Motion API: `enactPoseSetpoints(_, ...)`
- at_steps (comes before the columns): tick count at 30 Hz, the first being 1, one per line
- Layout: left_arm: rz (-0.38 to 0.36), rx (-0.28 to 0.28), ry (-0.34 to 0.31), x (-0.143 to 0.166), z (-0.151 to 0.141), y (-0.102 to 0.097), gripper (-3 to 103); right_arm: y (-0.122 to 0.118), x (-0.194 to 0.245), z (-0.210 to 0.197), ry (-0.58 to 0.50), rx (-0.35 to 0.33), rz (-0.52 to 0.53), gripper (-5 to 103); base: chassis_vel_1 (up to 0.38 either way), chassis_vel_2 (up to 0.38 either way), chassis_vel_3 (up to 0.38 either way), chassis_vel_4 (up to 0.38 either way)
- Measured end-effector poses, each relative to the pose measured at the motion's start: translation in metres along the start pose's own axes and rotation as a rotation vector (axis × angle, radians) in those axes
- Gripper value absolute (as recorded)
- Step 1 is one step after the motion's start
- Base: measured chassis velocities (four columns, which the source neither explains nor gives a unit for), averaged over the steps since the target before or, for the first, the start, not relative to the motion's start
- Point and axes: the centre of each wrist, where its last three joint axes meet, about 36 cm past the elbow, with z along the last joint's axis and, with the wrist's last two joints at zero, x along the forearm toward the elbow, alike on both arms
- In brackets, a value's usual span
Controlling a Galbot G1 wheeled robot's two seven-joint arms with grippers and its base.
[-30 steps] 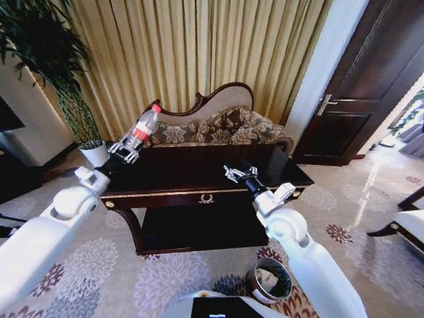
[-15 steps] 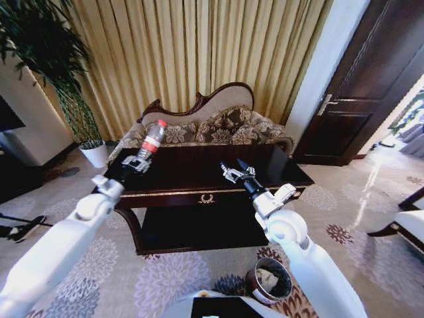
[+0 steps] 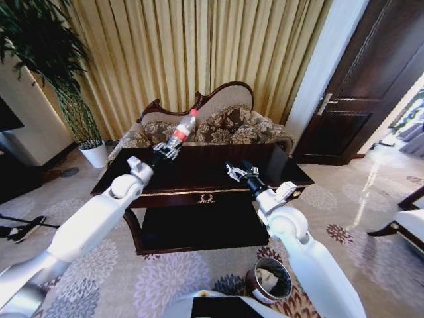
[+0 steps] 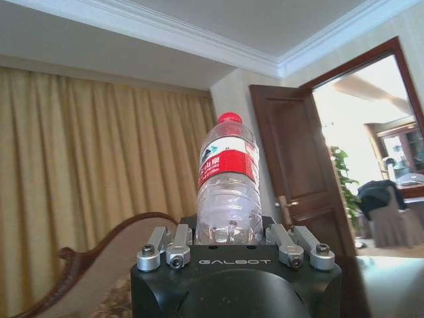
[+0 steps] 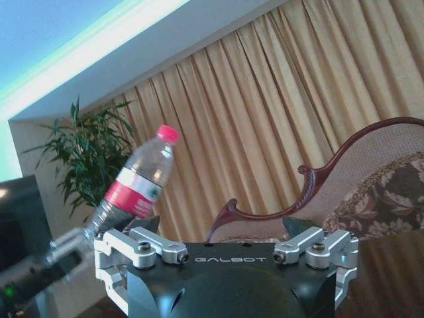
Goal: Move to the front of the table and place the trash on the table into the trash bin.
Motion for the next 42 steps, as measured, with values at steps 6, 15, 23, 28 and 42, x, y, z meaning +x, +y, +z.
enactPoseSetpoints(6, 0.064, -0.014, -0.002, -0.005, 0.002, -0.021, 42, -0.002, -0.009, -0.014, -0.026, -0.029, -0.026, 100, 0.000, 0.000, 0.000, 0.000)
enactPoseSetpoints(15, 0.135, -0.025, -0.037, -0.005, -0.013, -0.047, 42, -0.001, -0.019, -0.018, -0.019, -0.037, -0.049, 100, 0.000, 0.000, 0.000, 0.000)
enactPoseSetpoints(23, 0.148, -0.032, -0.028, 0.005, -0.020, -0.056, 42, 0.000, -0.027, -0.020, -0.011, -0.030, -0.056, 100, 0.000, 0.000, 0.000, 0.000)
enactPoseSetpoints(28, 0.146, -0.033, -0.022, 0.006, -0.020, -0.057, 42, 0.000, -0.028, -0.021, -0.012, -0.037, -0.060, 100, 0.000, 0.000, 0.000, 0.000)
enactPoseSetpoints(42, 0.178, -0.039, -0.011, 0.000, -0.022, -0.065, 42, 0.005, -0.027, -0.025, -0.015, -0.037, -0.082, 100, 0.000, 0.000, 0.000, 0.000)
